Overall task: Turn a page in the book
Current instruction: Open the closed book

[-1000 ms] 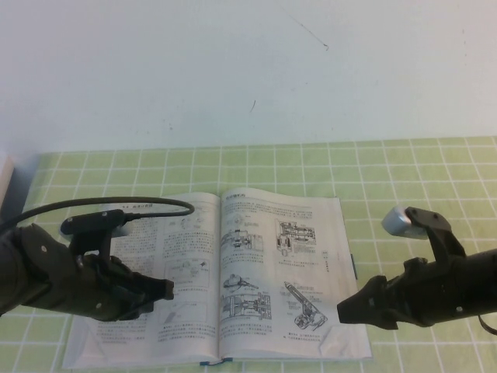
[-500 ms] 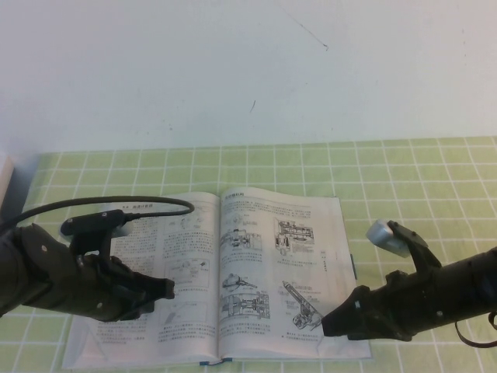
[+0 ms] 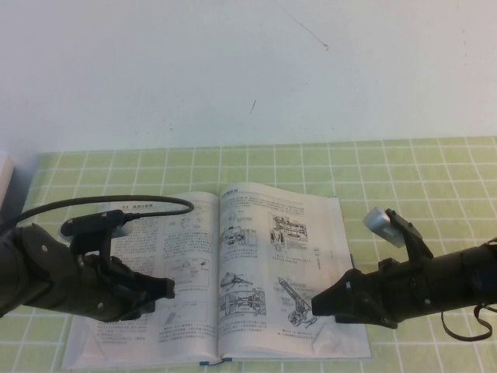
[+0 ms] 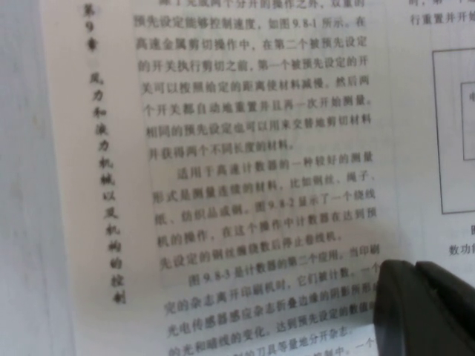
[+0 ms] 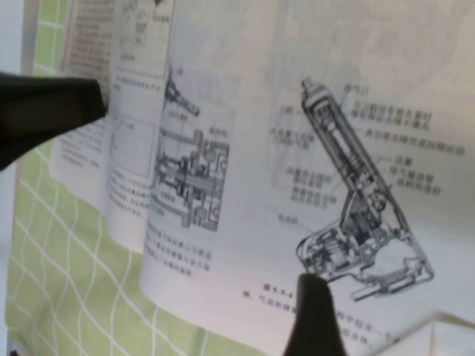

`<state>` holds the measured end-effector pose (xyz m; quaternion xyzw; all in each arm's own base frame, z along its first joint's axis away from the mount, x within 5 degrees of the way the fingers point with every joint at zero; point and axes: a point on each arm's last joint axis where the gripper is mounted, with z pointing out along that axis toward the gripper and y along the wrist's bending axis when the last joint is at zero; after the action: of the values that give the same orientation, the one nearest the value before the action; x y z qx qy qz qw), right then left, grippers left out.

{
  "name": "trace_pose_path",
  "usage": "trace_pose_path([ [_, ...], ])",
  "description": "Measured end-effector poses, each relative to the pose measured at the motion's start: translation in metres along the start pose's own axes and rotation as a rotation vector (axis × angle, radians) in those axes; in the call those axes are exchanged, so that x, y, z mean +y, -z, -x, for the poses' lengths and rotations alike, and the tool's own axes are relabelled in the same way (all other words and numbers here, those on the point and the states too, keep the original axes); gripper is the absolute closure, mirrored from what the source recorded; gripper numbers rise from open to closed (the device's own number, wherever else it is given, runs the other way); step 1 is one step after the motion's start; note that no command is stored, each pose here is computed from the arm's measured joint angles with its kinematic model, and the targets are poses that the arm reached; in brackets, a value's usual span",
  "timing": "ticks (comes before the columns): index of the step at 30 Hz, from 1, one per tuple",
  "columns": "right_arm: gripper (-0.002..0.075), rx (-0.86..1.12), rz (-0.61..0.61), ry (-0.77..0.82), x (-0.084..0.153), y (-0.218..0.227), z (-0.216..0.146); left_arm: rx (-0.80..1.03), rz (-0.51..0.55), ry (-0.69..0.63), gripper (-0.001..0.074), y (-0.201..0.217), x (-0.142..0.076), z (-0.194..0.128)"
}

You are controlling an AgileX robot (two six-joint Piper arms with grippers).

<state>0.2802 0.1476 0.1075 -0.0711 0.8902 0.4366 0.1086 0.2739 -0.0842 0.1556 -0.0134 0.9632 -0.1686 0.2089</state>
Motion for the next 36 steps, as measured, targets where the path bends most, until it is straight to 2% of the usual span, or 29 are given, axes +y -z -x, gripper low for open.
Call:
trace_pose_path([
  [4,0.0263,0.008,0.006,-0.008,0.000,0.000,0.000,-0.001,0.000,0.000,0.0737,0.000,0.000,0.001],
  [15,0.0285,0.178,-0.011,-0.039,0.002,0.003,-0.014,-0.001,-0.001,-0.001,0.0737,0.000,0.000,0.001],
  [22,0.0289,0.115,-0.039,-0.072,0.002,0.003,-0.008,-0.001,-0.001,-0.001,0.0737,0.000,0.000,0.001],
  [30,0.0288,-0.072,-0.052,-0.050,-0.001,0.002,0.009,-0.001,-0.001,-0.001,0.0737,0.000,0.000,0.001],
  [36,0.0288,-0.088,-0.047,-0.013,-0.001,0.002,0.010,-0.001,-0.001,-0.001,0.0737,0.000,0.000,0.001],
])
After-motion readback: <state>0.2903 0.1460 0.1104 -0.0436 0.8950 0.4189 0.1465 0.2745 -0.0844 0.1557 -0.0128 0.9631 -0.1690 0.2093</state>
